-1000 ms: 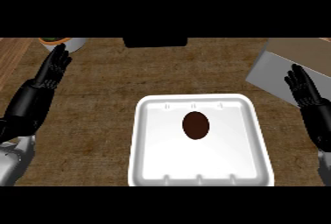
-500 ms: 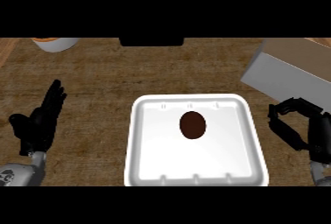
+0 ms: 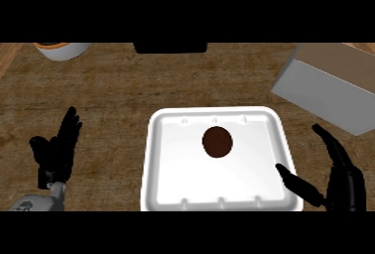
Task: Pick the cupcake from the tray and place it in the cardboard box
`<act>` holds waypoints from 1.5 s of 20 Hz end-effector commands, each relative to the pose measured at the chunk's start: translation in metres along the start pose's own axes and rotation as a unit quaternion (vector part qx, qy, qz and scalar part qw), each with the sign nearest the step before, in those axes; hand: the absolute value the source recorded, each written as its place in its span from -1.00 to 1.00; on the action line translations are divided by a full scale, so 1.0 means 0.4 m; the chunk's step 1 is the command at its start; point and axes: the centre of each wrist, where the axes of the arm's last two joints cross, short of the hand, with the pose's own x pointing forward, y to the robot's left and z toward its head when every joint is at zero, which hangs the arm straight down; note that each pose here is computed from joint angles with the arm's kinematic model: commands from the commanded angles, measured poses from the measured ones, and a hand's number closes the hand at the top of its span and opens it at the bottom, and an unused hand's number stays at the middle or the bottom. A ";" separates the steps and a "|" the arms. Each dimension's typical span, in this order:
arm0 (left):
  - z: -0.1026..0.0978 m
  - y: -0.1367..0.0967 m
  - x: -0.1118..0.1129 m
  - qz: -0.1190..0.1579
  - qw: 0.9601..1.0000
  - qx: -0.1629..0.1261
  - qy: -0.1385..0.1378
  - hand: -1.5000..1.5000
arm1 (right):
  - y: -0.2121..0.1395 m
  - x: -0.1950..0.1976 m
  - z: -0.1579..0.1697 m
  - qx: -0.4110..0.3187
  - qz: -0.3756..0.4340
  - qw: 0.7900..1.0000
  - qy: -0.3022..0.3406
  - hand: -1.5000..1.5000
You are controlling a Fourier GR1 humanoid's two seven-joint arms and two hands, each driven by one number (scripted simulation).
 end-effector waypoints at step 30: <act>-0.034 -0.064 0.000 0.011 1.000 -0.007 -0.005 0.00 | 0.158 0.485 -0.027 0.216 0.202 0.928 0.227 -1.00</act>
